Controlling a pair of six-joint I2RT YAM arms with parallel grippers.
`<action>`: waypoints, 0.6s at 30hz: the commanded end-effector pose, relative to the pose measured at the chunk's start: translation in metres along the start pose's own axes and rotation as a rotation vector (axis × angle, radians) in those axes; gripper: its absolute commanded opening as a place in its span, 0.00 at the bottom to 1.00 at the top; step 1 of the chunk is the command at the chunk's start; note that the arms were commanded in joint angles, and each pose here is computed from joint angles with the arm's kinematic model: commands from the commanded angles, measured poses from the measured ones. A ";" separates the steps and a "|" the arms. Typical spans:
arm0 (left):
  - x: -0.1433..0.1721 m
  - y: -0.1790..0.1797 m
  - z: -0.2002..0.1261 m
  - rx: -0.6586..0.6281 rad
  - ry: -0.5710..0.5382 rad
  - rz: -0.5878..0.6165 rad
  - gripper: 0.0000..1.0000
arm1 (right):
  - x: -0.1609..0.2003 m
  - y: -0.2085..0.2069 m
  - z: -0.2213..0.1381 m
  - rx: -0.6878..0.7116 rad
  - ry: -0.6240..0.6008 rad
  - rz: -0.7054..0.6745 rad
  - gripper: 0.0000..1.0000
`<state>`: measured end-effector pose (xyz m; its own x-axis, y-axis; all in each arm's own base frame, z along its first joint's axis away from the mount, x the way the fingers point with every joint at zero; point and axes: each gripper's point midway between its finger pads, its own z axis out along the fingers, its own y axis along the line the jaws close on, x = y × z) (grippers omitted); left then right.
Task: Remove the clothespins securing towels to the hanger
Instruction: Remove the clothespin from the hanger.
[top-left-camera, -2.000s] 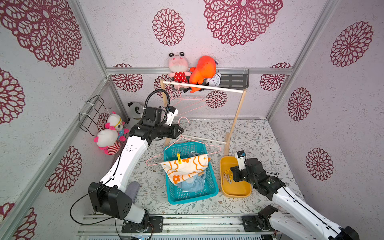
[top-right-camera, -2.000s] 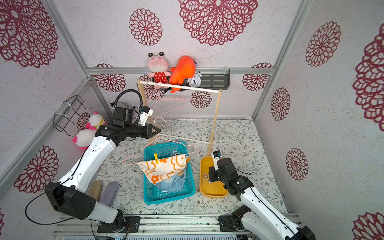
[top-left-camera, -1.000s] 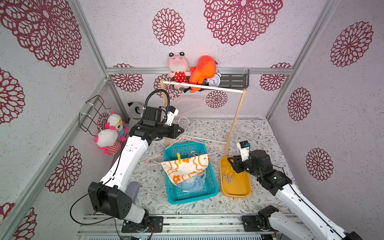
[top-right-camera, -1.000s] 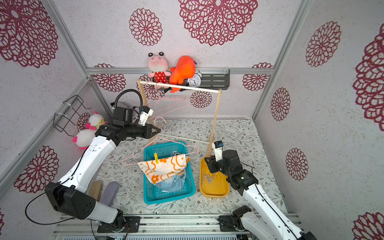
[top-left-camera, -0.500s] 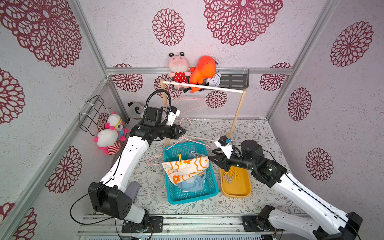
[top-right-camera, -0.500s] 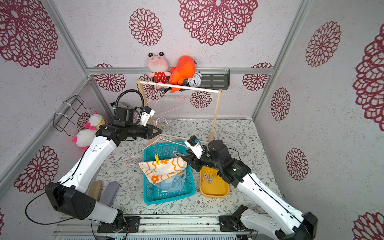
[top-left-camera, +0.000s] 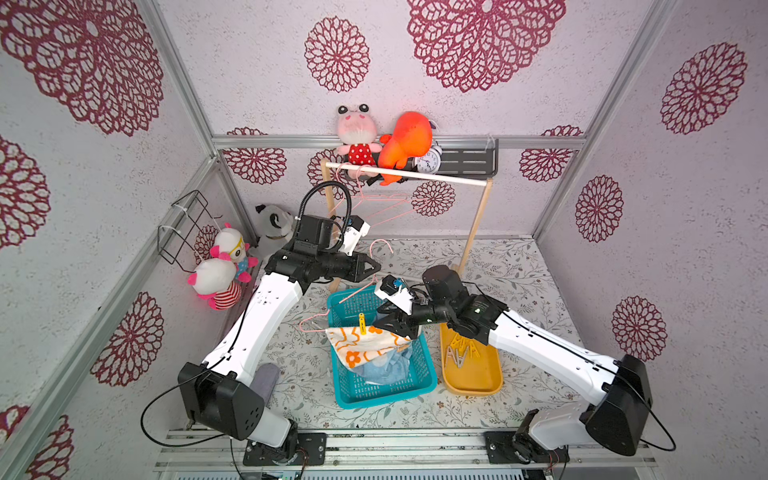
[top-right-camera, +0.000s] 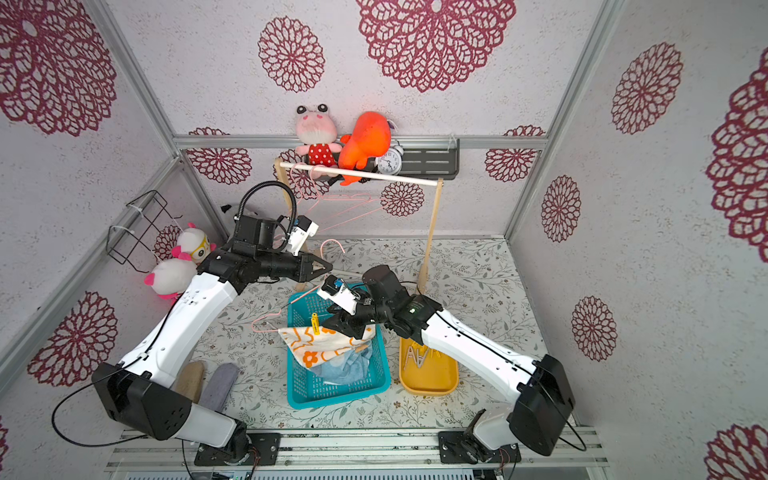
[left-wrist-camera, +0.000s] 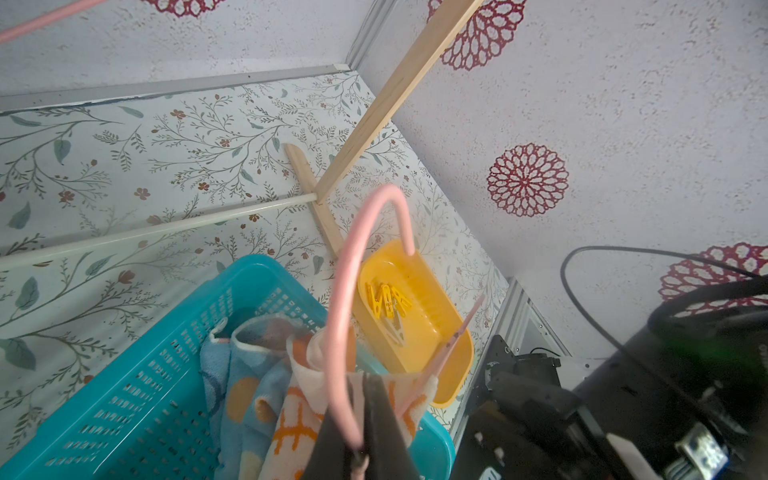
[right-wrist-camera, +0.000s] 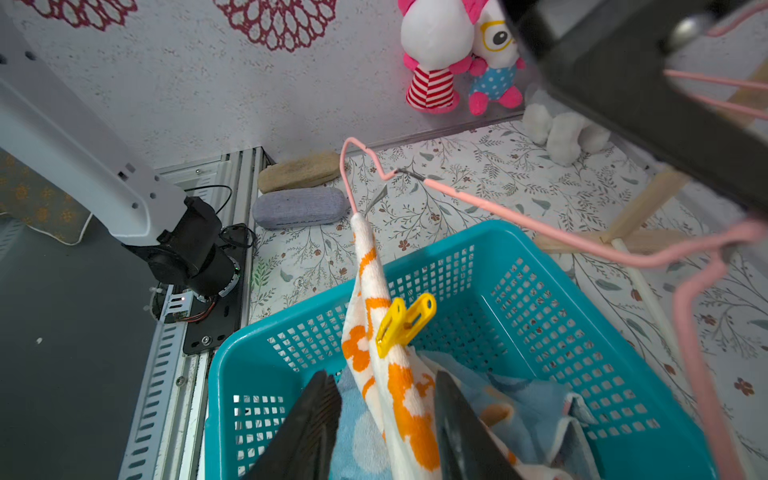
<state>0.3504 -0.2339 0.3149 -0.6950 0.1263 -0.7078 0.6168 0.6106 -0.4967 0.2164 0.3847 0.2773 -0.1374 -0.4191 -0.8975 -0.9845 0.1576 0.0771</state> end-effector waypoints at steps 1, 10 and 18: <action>-0.003 -0.008 -0.003 0.025 -0.014 0.023 0.00 | -0.023 0.006 0.004 -0.054 -0.057 -0.070 0.43; -0.005 -0.008 -0.006 0.024 -0.024 0.026 0.00 | -0.023 -0.001 0.034 -0.121 -0.031 -0.067 0.42; -0.005 -0.004 -0.007 0.017 -0.029 0.016 0.00 | -0.014 0.012 0.045 -0.181 -0.002 -0.055 0.41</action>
<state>0.3513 -0.2324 0.3149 -0.6962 0.1225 -0.7074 0.6146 0.6110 -0.4990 0.2240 0.4277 0.2520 -0.1305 -0.4534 -0.8817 -0.9911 0.0361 0.1281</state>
